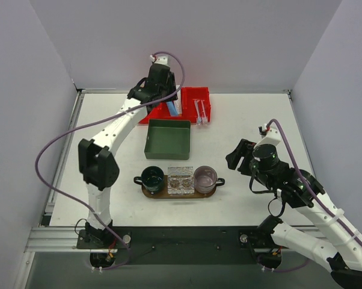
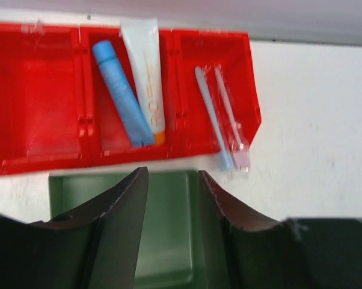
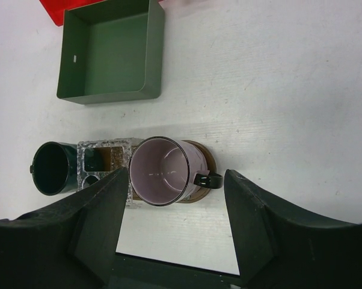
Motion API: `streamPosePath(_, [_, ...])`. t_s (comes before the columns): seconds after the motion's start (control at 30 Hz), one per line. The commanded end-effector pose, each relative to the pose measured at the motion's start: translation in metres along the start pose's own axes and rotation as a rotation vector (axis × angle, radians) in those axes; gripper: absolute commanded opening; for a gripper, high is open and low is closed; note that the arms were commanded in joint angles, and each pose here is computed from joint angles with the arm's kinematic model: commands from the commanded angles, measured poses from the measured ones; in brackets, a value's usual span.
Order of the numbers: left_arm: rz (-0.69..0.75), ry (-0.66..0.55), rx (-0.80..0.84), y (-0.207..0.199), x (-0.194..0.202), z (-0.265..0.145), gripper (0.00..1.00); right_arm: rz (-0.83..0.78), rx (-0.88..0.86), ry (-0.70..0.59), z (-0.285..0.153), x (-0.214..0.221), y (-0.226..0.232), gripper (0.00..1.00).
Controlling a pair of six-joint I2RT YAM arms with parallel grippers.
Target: Prepare toiletry sets of a toothbrush and toothpaste on the tray
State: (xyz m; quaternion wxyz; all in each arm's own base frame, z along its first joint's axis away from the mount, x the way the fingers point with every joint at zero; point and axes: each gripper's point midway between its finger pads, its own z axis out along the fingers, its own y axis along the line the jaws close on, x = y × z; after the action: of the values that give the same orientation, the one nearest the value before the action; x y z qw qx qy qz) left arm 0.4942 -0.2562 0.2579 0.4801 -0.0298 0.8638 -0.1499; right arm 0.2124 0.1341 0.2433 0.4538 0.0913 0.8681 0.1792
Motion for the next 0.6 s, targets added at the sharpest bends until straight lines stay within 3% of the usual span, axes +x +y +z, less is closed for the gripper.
streamPosePath(0.0, [0.049, 0.073, -0.037, 0.009, -0.007, 0.041, 0.48, -0.008, 0.014, -0.017, 0.001, -0.001, -0.006, 0.60])
streamPosePath(0.27, [0.059, 0.187, -0.086, 0.025, 0.036, 0.100, 0.48, -0.008, 0.029, -0.015, 0.004, 0.000, -0.012, 0.60])
streamPosePath(0.57, [0.100, 0.268, -0.084, 0.036, 0.076, 0.124, 0.47, -0.006, 0.028, -0.009, 0.006, 0.000, -0.011, 0.60])
